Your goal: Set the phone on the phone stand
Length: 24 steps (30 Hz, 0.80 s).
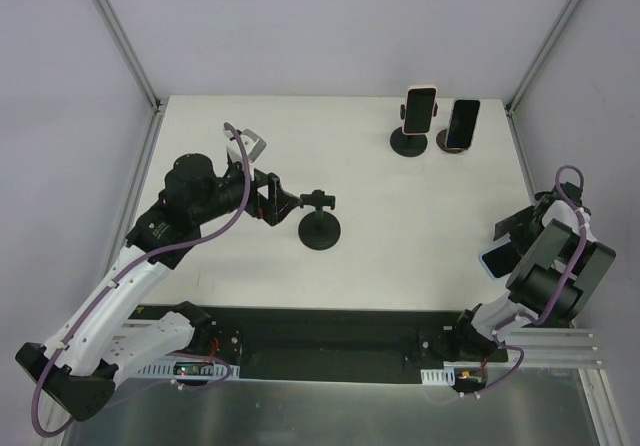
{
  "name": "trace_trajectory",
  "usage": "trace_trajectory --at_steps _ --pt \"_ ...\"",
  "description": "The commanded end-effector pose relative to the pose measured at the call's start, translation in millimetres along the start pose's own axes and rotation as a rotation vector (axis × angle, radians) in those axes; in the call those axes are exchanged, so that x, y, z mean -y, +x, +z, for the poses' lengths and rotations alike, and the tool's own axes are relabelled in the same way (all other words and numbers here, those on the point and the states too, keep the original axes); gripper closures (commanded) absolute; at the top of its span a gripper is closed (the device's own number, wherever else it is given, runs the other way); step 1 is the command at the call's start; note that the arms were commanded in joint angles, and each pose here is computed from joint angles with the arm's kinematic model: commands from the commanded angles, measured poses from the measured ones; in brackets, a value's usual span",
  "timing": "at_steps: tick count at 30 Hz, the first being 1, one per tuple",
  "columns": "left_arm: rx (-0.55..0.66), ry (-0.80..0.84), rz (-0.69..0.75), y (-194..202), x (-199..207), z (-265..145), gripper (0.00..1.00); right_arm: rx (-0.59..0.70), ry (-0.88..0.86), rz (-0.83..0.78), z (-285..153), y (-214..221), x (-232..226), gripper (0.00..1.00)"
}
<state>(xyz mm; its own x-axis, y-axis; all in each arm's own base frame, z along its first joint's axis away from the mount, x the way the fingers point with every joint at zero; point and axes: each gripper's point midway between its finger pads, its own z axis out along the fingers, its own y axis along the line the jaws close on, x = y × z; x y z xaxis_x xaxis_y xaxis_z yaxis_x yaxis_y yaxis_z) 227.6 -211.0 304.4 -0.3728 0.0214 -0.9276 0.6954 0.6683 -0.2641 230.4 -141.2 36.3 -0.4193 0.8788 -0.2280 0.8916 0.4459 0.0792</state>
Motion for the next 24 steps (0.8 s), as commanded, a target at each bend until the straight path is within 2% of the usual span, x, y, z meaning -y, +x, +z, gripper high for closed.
trace_trajectory --at_steps 1,7,10,13,24 --pt "0.032 0.041 -0.007 -11 7 0 0.09 -0.072 -0.001 -0.062 13 3 -1 0.04" --pt "0.019 0.055 -0.010 -9 8 2 0.09 -0.124 0.015 -0.123 24 14 -11 0.04" --pt "0.010 0.056 -0.015 -7 8 4 0.09 -0.158 -0.059 -0.161 22 27 -33 0.01" --pt "0.003 0.058 -0.016 -6 7 6 0.10 -0.160 -0.091 -0.225 17 40 -54 0.08" --pt "-0.009 0.041 -0.039 -4 -1 9 0.11 -0.238 -0.196 -0.535 -9 148 -119 0.11"
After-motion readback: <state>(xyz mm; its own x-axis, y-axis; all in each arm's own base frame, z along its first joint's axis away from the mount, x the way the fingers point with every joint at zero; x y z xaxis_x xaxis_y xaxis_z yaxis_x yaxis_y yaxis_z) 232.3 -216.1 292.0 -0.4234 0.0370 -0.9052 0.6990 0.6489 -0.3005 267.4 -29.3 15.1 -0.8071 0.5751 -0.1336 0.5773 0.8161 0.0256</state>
